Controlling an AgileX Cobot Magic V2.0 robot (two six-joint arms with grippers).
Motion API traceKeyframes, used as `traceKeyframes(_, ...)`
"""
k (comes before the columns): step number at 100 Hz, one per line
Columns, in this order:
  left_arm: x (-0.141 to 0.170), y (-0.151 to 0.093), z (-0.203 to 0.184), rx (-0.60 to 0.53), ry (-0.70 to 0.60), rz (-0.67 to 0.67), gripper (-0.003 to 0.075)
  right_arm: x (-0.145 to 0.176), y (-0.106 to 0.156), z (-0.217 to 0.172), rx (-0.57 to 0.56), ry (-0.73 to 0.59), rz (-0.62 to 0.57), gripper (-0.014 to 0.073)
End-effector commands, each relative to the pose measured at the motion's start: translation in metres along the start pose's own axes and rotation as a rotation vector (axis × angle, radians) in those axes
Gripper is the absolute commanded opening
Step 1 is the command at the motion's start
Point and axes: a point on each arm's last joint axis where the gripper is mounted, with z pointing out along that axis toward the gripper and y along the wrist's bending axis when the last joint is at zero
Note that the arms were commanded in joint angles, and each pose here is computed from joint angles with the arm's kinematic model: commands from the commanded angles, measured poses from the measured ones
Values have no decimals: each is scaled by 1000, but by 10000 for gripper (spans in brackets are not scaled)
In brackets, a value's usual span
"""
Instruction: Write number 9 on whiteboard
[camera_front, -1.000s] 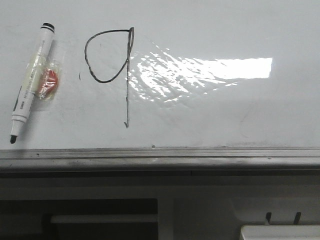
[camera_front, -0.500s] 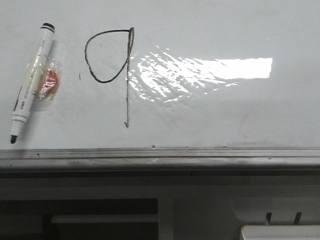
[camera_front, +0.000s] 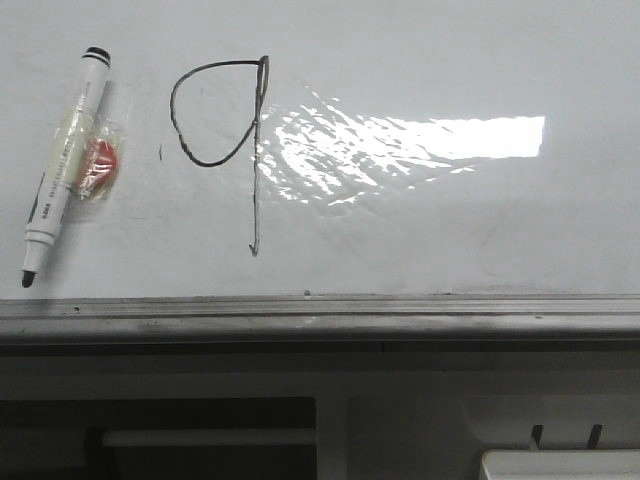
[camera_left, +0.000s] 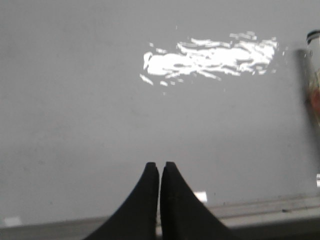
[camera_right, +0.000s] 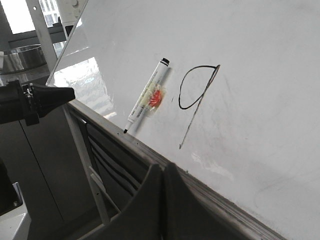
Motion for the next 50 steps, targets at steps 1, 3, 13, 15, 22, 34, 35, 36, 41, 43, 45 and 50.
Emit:
traceKeyframes(1,13,0,1,-3,19,-63,-20,-16,1,-1,-2,-95,-19,-70)
traceKeyframes(3,14,0,1,-3,31,-86,-20,-16,1,-1,-2,-95,-19,-70)
traceKeyframes(13,19,1,0,-21,91,-129,-20,-16,1,-1,-2,-95,-19,-70)
traceKeyframes(15,19,1,0,-22,90,-132,-20,-16,1,-1,-2,-95,-19,-70)
traceKeyframes(22,19,1,0,-22,90,-130,-20,-16,1,-1,-2,-95,-19,-70)
traceKeyframes(34,19,1,0,-22,91,-128,-20,-16,1,-1,-2,-95,-19,-70)
traceKeyframes(35,19,1,0,-22,91,-128,-20,-16,1,-1,-2,-95,-19,-70)
traceKeyframes(36,19,1,0,-22,91,-128,-20,-16,1,-1,-2,-95,-19,-70)
traceKeyframes(41,19,1,0,-22,91,-128,-20,-16,1,-1,-2,-95,-19,-70)
traceKeyframes(43,19,1,0,-22,91,-128,-20,-16,1,-1,-2,-95,-19,-70)
traceKeyframes(45,19,1,0,-22,91,-128,-20,-16,1,-1,-2,-95,-19,-70)
traceKeyframes(50,19,1,0,-22,91,-128,-20,-16,1,-1,-2,-95,-19,-70)
